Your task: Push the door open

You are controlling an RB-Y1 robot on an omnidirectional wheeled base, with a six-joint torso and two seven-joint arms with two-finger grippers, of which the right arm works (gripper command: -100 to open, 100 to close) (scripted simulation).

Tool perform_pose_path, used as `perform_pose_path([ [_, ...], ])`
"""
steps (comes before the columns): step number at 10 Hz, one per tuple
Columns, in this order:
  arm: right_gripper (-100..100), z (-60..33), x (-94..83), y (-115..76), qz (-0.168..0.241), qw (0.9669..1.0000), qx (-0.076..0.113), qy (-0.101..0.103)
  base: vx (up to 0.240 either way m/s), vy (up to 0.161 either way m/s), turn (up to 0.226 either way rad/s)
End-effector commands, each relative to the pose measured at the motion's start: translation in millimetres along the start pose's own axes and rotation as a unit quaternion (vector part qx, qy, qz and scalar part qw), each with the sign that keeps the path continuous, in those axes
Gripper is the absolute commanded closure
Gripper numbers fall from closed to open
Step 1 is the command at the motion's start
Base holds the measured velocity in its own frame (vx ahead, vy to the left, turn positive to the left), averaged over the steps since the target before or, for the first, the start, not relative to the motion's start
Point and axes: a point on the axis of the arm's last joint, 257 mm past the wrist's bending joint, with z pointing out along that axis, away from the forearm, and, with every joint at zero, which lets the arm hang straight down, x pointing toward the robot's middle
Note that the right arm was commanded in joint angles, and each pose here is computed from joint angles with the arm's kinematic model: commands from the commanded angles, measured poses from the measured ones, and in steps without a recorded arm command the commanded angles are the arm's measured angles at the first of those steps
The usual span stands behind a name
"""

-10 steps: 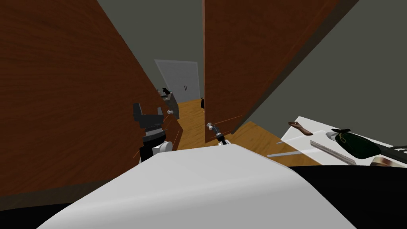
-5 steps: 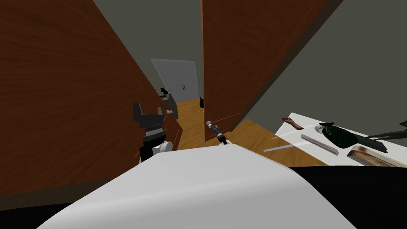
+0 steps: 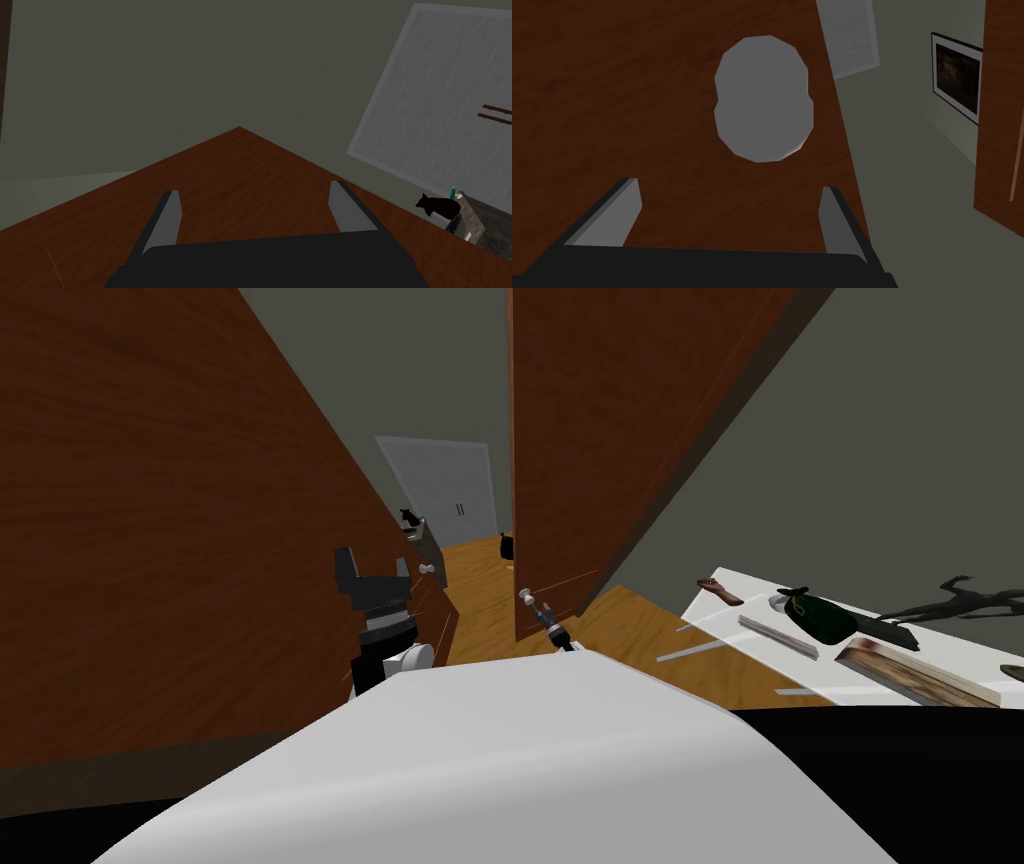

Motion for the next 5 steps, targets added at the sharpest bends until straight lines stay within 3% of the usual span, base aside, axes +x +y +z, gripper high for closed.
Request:
perform_pose_path([
  [1, -100, -4.2, 1.8, -1.7, -0.035, 0.9994, -0.004, 0.007, -0.066, 0.029, -0.084],
  [5, -100, -9.7, 3.8, -3.5, -0.094, 0.9954, -0.010, 0.014, -0.059, 0.032, -0.051],
])
